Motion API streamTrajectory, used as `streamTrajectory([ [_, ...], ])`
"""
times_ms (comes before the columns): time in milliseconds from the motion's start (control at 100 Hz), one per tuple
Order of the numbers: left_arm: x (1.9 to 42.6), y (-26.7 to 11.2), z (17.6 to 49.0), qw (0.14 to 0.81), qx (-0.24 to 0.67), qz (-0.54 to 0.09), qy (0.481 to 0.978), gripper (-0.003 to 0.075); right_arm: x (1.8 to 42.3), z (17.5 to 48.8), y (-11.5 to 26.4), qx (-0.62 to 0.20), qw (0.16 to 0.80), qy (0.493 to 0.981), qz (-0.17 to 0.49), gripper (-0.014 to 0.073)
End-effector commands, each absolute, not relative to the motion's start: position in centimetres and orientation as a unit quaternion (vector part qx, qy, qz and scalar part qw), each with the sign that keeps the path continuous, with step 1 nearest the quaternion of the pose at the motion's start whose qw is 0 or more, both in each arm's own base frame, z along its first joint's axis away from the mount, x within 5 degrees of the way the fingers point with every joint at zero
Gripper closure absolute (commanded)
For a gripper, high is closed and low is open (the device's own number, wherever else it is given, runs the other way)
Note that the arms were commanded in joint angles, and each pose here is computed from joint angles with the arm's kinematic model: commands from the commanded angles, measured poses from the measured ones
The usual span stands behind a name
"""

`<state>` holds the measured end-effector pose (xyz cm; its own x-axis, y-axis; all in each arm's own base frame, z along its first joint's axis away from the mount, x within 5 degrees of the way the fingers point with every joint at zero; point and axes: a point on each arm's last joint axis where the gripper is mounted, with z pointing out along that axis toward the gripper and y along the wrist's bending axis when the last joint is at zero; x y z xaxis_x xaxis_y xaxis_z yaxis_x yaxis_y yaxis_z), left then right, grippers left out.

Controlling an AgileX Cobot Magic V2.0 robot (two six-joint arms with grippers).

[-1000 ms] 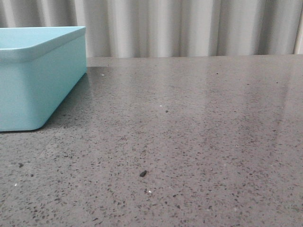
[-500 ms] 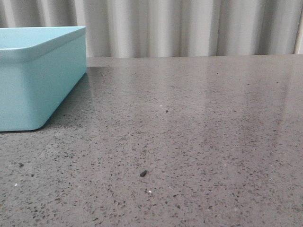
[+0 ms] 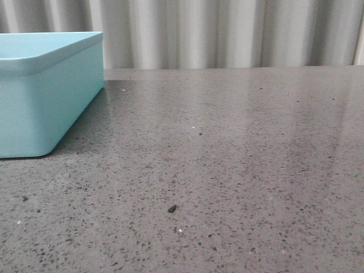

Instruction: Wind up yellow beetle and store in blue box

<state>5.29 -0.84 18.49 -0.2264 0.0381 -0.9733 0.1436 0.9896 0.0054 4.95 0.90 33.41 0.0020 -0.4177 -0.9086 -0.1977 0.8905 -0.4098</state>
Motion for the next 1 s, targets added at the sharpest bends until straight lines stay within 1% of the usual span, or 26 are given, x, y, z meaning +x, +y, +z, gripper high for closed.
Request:
streamTrajectory([
  [0, 5.3, -0.8, 18.2, 0.639, 0.052, -0.044, 0.766, 0.0741, 4.8, 35.0, 0.8, -0.213, 0.711, 0.664, -0.094, 0.0636],
  [110, 5.3, -0.8, 18.2, 0.639, 0.052, -0.044, 0.766, 0.0741, 4.9, 34.9, 0.9, -0.213, 0.71, 0.665, -0.093, 0.0636],
  [250, 5.3, -0.8, 18.2, 0.639, 0.052, -0.044, 0.766, 0.0741, 5.4, 33.4, 0.8, -0.214, 0.691, 0.682, -0.108, 0.0636],
  [430, 5.3, -0.8, 18.2, 0.639, 0.052, -0.044, 0.766, 0.0741, 6.6, 28.6, 0.4, -0.216, 0.631, 0.733, -0.134, 0.0636],
  [560, 5.3, -0.8, 18.2, 0.639, 0.052, -0.044, 0.766, 0.0741, 7.1, 24.7, 0.3, -0.216, 0.584, 0.771, -0.136, 0.0636],
  [670, 5.3, -0.8, 18.2, 0.639, 0.052, -0.044, 0.766, 0.0741, 6.7, 22.0, 0.2, -0.218, 0.565, 0.784, -0.134, 0.0636],
  [790, 5.3, -0.8, 18.2, 0.639, 0.052, -0.044, 0.766, 0.0741, 6.0, 18.4, 0.1, -0.219, 0.548, 0.796, -0.132, 0.0636],
  [850, 5.3, -0.8, 18.2, 0.639, 0.052, -0.044, 0.766, 0.0741, 5.7, 17.6, 0.0, -0.214, 0.552, 0.794, -0.135, 0.0636],
  [990, 5.3, -0.8, 18.2, 0.639, 0.052, -0.044, 0.766, 0.0741, 5.6, 17.6, -0.1, -0.198, 0.559, 0.793, -0.141, 0.0636],
])
